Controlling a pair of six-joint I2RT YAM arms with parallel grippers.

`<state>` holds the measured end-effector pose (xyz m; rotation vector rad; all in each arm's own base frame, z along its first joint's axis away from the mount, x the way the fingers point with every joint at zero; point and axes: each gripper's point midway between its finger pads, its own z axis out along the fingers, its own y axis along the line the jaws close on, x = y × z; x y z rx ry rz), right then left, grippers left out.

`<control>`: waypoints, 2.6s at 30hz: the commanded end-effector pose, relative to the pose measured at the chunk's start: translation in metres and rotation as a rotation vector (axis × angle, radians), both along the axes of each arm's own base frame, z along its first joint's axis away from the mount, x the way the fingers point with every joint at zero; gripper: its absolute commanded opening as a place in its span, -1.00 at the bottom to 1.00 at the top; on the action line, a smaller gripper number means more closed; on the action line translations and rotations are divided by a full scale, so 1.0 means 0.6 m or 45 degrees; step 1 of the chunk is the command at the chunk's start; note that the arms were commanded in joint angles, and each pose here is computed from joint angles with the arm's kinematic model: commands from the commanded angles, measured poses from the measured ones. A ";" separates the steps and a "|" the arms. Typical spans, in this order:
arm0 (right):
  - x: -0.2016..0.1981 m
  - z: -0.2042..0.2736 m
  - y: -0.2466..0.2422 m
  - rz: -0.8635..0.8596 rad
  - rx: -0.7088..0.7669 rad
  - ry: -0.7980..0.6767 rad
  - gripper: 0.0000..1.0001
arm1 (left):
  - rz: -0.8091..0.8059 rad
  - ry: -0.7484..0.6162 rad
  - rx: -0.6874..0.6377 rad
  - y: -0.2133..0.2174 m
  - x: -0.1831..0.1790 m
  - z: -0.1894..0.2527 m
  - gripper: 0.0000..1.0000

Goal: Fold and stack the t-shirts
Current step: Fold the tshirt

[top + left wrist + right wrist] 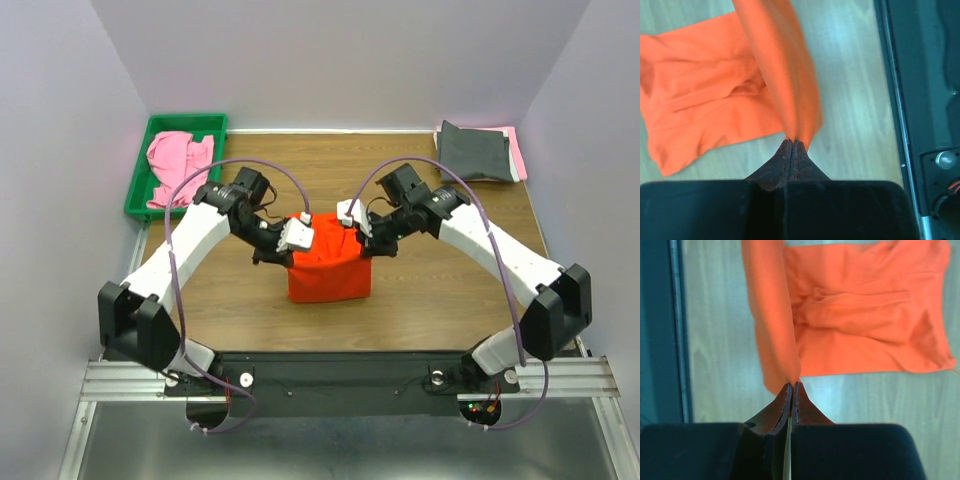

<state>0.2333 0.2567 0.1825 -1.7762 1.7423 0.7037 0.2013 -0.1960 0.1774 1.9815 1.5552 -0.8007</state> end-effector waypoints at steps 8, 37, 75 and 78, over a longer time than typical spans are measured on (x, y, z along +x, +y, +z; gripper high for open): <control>0.165 -0.036 0.002 -0.004 0.036 -0.011 -0.99 | 0.178 0.059 -0.068 0.008 0.193 -0.006 -1.00; 0.096 -0.171 0.034 -0.117 -0.003 0.465 -0.99 | 0.368 0.400 0.054 0.037 0.122 -0.168 -1.00; 0.159 -0.117 0.162 -0.545 0.228 1.200 -0.67 | 0.329 0.110 0.009 -0.112 0.129 -0.205 -0.05; 0.150 -0.125 0.160 -0.555 0.218 1.236 -0.67 | 0.320 0.118 0.029 -0.111 0.127 -0.218 -0.16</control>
